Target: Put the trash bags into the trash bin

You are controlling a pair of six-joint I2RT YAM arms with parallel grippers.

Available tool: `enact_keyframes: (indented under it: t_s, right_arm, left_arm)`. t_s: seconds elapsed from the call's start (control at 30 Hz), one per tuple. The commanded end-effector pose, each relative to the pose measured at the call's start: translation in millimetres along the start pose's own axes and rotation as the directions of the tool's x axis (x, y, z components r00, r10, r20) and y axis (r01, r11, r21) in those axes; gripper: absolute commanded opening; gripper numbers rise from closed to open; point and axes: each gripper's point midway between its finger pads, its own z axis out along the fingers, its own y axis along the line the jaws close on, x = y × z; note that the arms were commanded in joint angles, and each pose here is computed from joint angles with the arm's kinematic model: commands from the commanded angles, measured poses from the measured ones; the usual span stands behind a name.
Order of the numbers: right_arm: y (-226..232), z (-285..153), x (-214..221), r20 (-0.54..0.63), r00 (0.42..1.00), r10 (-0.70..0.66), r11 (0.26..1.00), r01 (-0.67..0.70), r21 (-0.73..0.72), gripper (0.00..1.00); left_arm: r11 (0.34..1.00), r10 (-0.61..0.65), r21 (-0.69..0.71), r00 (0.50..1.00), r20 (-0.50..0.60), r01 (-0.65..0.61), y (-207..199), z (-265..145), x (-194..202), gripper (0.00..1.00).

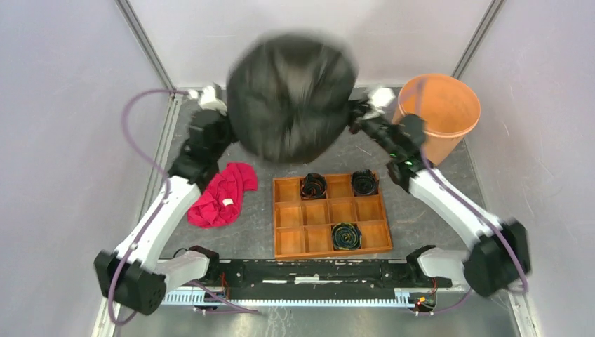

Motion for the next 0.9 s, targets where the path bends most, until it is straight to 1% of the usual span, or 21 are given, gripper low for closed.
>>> enact_keyframes:
  t_s: [0.0,0.07,0.17,0.27,0.3,0.33,0.4,0.47,0.5,0.57,0.6,0.63,0.67,0.7,0.73,0.77,0.8,0.83,0.87]
  right_arm:
    - [33,-38,203,-0.55,0.82,0.158,0.983,-0.182,0.011,0.01]
    - [47,-58,222,-0.594,0.785,0.176,0.98,-0.199,0.028,0.01]
    - [57,-71,233,-0.644,0.743,0.182,0.977,-0.208,0.037,0.02]
    - [45,-64,231,-0.69,0.697,0.194,0.978,-0.188,0.086,0.02]
    - [38,-56,228,-0.699,0.687,0.199,0.978,-0.181,0.101,0.02]
    - [36,-51,227,-0.722,0.661,0.204,0.977,-0.187,0.105,0.01]
    - [32,-31,208,-0.731,0.647,0.216,0.971,-0.22,0.092,0.01]
    - [30,-10,183,-0.697,0.676,0.24,0.963,-0.255,0.085,0.03]
    - [25,0,170,-0.667,0.7,0.254,0.961,-0.257,0.096,0.05]
    - [6,14,160,-0.616,0.718,0.323,0.946,-0.257,0.197,0.1]
    - [-6,23,158,-0.597,0.723,0.347,0.938,-0.261,0.229,0.09]
    - [-14,30,170,-0.603,0.7,0.382,0.924,-0.284,0.256,0.05]
    - [-28,40,178,-0.597,0.69,0.409,0.913,-0.301,0.277,0.01]
    - [-35,43,205,-0.624,0.64,0.448,0.894,-0.329,0.305,0.0]
    - [-39,44,235,-0.668,0.576,0.471,0.881,-0.351,0.319,0.01]
    - [-38,41,262,-0.723,0.505,0.471,0.876,-0.36,0.32,0.0]
    - [-31,33,291,-0.793,0.408,0.453,0.877,-0.365,0.313,0.01]
    - [-18,18,314,-0.855,0.318,0.41,0.882,-0.376,0.284,0.0]
    - [-3,5,326,-0.887,0.263,0.379,0.882,-0.392,0.261,0.0]
  left_arm:
    - [0.978,-0.046,-0.207,0.949,-0.312,-0.021,82,-1,130,0.02]
    - [0.986,-0.069,-0.166,0.936,-0.345,0.011,79,-7,147,0.02]
    - [0.991,-0.069,-0.13,0.916,-0.395,0.019,71,-14,153,0.02]
    - [0.995,-0.068,-0.094,0.911,-0.407,0.032,54,-15,137,0.02]
    - [0.996,-0.072,-0.072,0.912,-0.404,0.046,44,-14,129,0.02]
    - [0.997,-0.078,-0.053,0.914,-0.398,0.062,35,-13,119,0.02]
    - [0.996,-0.078,0.011,0.924,-0.374,0.089,10,-13,93,0.02]
    - [0.992,-0.066,0.081,0.94,-0.334,0.099,-14,-15,64,0.02]
    - [0.991,-0.055,0.103,0.951,-0.304,0.091,-22,-15,49,0.02]
    - [0.994,-0.045,0.088,0.974,-0.223,0.066,-27,-6,20,0.02]
    - [0.997,-0.051,0.047,0.981,-0.186,0.061,-21,4,10,0.02]
    - [0.998,-0.063,0.005,0.985,-0.161,0.065,-15,16,3,0.02]
    - [0.997,-0.079,-0.037,0.984,-0.162,0.074,-3,33,6,0.02]
    - [0.992,-0.103,-0.095,0.977,-0.189,0.086,14,51,18,0.02]
    - [0.98,-0.145,-0.169,0.959,-0.245,0.105,36,69,38,0.02]
    - [0.961,-0.202,-0.249,0.921,-0.332,0.12,62,84,67,0.02]
    - [0.949,-0.254,-0.28,0.87,-0.422,0.141,78,92,92,0.02]
    - [0.949,-0.281,-0.271,0.813,-0.51,0.158,85,95,117,0.02]
    - [0.949,-0.273,-0.289,0.792,-0.546,0.128,98,92,135,0.02]
